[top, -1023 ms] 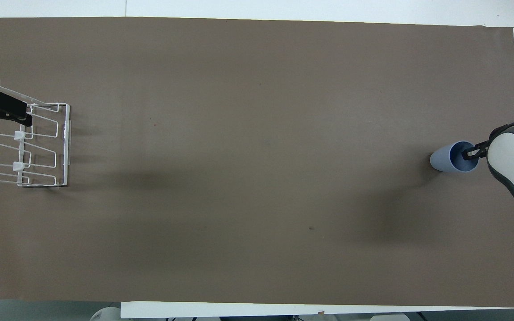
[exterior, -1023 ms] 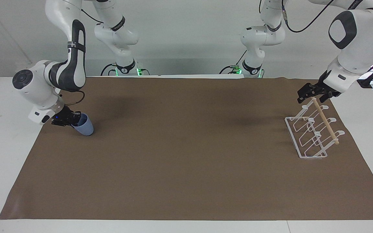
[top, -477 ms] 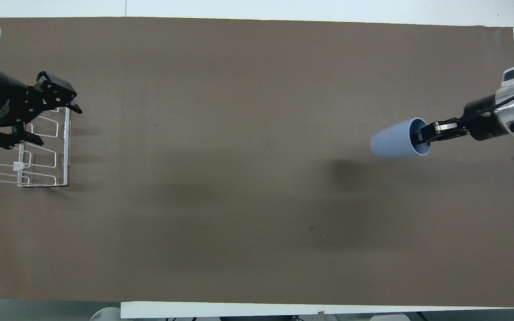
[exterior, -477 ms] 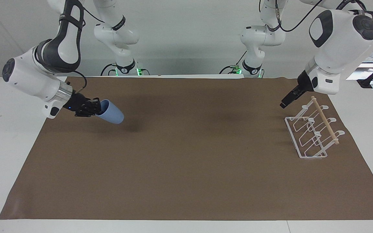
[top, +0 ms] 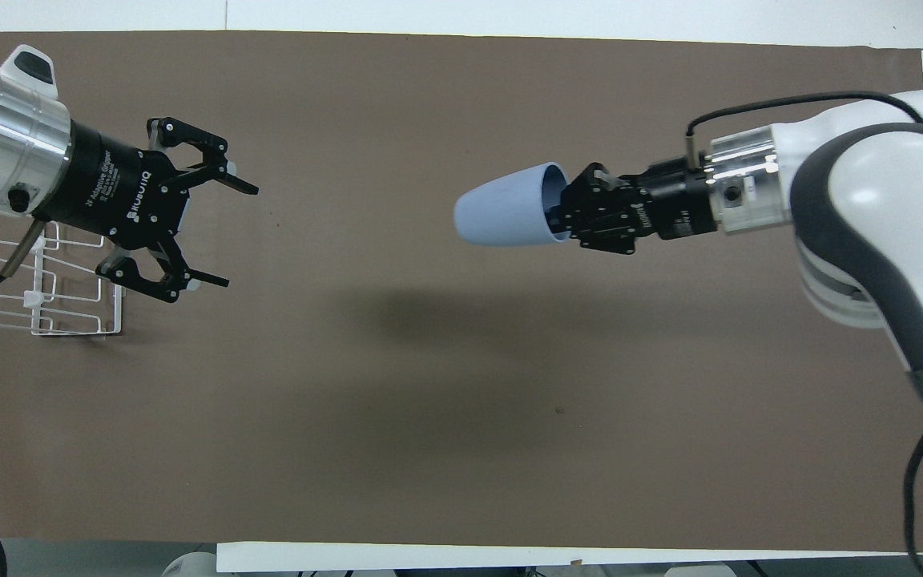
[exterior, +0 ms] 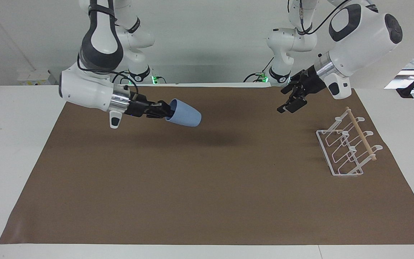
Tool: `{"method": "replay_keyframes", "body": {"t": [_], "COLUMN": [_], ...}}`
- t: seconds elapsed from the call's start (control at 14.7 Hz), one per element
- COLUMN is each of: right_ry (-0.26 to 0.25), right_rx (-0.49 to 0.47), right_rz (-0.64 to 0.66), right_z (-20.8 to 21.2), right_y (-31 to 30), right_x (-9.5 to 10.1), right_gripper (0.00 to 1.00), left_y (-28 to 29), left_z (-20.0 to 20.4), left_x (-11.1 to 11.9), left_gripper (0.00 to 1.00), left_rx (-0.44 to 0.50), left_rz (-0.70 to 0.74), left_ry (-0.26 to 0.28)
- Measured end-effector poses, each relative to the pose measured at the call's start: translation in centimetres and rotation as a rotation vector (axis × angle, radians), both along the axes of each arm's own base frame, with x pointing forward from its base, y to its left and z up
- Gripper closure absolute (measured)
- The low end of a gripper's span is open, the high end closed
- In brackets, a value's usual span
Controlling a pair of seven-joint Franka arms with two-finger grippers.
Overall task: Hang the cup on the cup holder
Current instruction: 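Lift the cup with the right gripper while the left gripper reaches toward it, then grasp the cup rim with the left gripper and release the right gripper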
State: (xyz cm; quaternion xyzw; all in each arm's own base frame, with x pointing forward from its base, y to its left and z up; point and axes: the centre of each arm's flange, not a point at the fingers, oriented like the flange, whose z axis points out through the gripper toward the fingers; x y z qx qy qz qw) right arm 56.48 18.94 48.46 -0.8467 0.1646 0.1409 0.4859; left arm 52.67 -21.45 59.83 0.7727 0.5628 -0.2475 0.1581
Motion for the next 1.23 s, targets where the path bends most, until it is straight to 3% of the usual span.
{"method": "replay_keyframes", "body": {"t": [0.2,0.48,1.02,1.16,1.23], "right_ry": [0.045,0.081,0.086,0.091,0.092], "right_rx": [0.011,0.031,0.026,0.024,0.022], "right_rz": [-0.05,-0.081,-0.11,-0.106,-0.11], "right_z": [0.3,0.5,0.2,0.0,-0.1], "right_y": [7.5,13.5,14.7,14.8,14.8], "right_x": [-1.8,-4.2,-4.6,-4.8,-4.7], "right_gripper": [0.96,0.96,0.96,0.96,0.96], "left_y": [-3.3,-6.2,-5.7,-5.5,-5.8], "left_z": [0.5,-0.3,-4.0,-3.8,-3.7], "left_x": [-0.5,-1.4,-2.2,-2.1,-2.2], "left_gripper": [0.0,0.0,0.01,0.22,0.24], "left_rx": [-0.017,-0.011,0.019,0.026,0.046], "left_rz": [0.151,0.198,0.223,0.226,0.218], "left_ry": [0.06,0.082,0.119,0.085,0.058]}}
